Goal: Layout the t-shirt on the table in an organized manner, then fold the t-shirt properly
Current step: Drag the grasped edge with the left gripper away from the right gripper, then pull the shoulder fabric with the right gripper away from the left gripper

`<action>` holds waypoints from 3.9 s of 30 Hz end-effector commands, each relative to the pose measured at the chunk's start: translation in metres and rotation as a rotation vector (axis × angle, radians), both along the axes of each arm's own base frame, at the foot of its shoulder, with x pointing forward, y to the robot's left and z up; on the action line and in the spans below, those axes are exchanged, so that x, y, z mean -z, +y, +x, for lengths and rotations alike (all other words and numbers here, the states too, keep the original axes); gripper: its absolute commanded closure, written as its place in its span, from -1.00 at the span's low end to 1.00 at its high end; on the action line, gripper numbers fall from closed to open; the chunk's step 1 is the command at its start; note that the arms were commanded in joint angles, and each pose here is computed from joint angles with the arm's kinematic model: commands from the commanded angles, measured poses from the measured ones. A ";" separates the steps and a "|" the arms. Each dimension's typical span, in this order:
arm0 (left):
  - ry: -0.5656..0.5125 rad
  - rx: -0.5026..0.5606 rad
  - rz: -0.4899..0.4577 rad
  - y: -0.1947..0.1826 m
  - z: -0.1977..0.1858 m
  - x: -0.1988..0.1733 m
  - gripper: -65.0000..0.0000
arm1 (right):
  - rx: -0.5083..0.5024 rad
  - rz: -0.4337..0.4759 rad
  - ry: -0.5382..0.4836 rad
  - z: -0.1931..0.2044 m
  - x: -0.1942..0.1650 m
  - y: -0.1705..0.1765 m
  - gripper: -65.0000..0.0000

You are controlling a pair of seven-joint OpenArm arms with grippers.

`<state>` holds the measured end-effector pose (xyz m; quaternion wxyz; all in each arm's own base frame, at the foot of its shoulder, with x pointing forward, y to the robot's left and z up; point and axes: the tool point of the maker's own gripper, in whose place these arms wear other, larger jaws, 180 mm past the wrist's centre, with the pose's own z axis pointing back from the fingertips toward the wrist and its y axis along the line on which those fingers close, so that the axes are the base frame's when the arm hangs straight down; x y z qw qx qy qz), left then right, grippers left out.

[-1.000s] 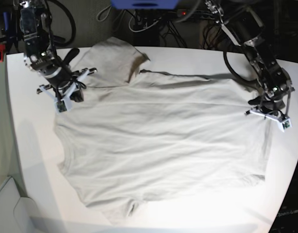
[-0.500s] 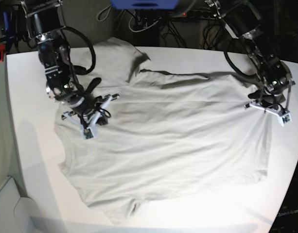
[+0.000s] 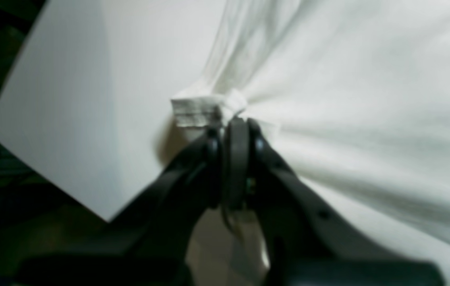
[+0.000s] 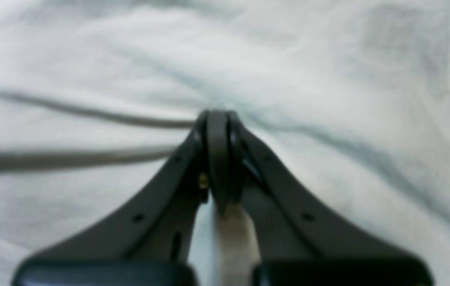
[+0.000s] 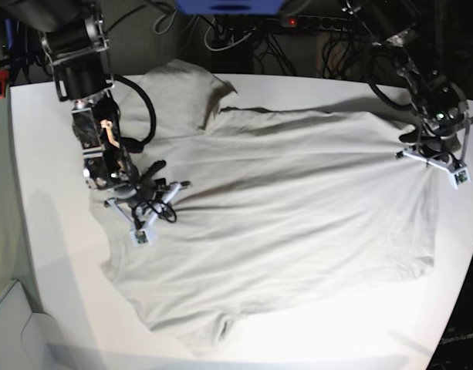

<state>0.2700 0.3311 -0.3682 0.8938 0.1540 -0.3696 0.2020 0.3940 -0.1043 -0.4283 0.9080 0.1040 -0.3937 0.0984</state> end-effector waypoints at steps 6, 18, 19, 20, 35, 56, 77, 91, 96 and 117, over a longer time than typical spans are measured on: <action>0.018 -0.006 0.060 0.019 -0.003 -0.031 0.99 | 0.026 -0.029 0.024 0.009 0.008 -0.013 1.00; 0.126 -0.006 0.083 0.026 -0.037 -0.016 0.98 | 0.026 -0.026 0.022 0.010 0.007 -0.012 1.00; 0.138 -0.002 0.083 0.025 -0.041 -0.013 0.98 | 0.026 -0.026 0.022 0.010 0.007 -0.012 1.00; 0.152 0.001 0.084 0.025 -0.045 -0.010 0.98 | 0.025 -0.024 0.022 0.010 0.007 -0.011 1.00; 0.128 0.272 0.211 -0.002 -0.034 -0.050 -0.66 | 0.024 -0.025 0.022 0.010 0.007 -0.011 1.00; 0.030 0.269 -0.130 -0.004 0.089 0.038 -0.66 | -0.081 -0.073 -0.064 -0.018 -0.030 -0.027 1.00; -0.164 0.059 -0.106 0.001 0.189 0.041 -0.66 | -0.010 -0.113 -0.003 -0.046 -0.009 -0.071 1.00; -0.153 0.021 -0.119 0.003 0.198 0.008 -0.66 | 0.050 -0.148 0.078 -0.072 0.036 -0.114 1.00; -0.064 -0.026 -0.081 0.021 0.152 0.014 -0.66 | 0.104 -0.163 0.081 -0.078 0.048 -0.142 1.00; 0.098 0.136 0.014 -0.010 0.051 0.004 -0.66 | 0.027 -0.147 -0.236 -0.040 -0.059 -0.110 1.00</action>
